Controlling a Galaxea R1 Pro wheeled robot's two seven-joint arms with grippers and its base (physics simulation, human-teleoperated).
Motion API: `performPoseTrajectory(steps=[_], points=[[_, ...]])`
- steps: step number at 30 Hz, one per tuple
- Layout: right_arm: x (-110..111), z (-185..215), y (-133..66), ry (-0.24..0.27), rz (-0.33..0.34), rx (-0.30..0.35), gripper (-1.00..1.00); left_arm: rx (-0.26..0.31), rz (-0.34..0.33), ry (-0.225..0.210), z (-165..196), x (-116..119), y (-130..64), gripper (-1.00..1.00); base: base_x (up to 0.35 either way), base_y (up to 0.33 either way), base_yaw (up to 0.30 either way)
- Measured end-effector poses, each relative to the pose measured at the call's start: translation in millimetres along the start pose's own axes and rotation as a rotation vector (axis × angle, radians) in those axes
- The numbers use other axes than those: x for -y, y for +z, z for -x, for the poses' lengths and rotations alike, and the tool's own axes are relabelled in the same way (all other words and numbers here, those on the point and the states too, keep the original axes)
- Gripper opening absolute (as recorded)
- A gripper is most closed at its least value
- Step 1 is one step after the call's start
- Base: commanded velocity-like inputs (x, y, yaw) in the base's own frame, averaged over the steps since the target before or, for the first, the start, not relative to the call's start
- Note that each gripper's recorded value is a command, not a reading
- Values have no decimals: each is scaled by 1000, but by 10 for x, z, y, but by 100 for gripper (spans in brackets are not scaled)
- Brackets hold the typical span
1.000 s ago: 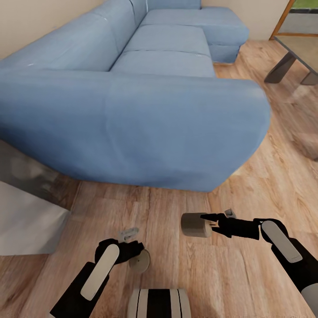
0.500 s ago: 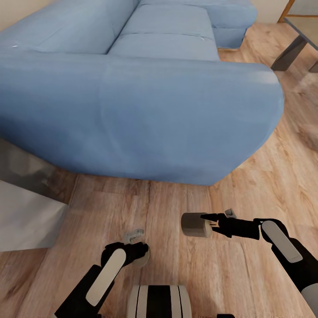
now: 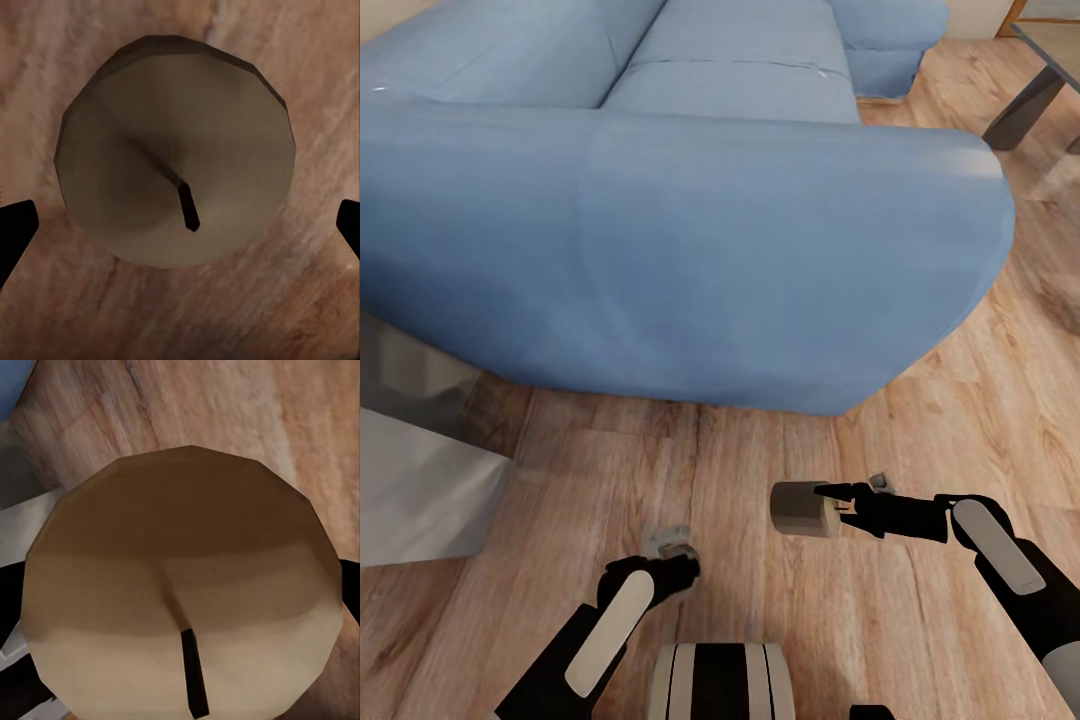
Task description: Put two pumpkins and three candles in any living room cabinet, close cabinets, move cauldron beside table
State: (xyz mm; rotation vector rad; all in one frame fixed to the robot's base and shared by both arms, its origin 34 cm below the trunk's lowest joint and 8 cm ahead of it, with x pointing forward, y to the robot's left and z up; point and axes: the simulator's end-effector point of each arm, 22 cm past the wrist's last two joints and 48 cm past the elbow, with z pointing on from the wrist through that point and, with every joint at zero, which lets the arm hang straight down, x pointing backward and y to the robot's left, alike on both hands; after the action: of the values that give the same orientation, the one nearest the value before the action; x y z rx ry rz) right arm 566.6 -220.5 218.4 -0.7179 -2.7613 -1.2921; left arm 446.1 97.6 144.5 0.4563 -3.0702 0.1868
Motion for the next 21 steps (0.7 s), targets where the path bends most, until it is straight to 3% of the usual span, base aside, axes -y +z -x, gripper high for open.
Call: performPoseTrajectory(steps=[5,8,12,21], points=[[2,-3,4,1,0,0,-100,49,26,-2,169,-80,-5,100,0,0,0],[64,-21,39,9,-7,-7,-100,55,42,3,181,-123,43,100,0,0,0],[139,-45,85,21,-13,-16,-100,74,51,-21,210,-148,105,100,0,0,0],[135,-48,92,23,-11,-16,-100,105,76,-13,255,-191,120,100,0,0,0]])
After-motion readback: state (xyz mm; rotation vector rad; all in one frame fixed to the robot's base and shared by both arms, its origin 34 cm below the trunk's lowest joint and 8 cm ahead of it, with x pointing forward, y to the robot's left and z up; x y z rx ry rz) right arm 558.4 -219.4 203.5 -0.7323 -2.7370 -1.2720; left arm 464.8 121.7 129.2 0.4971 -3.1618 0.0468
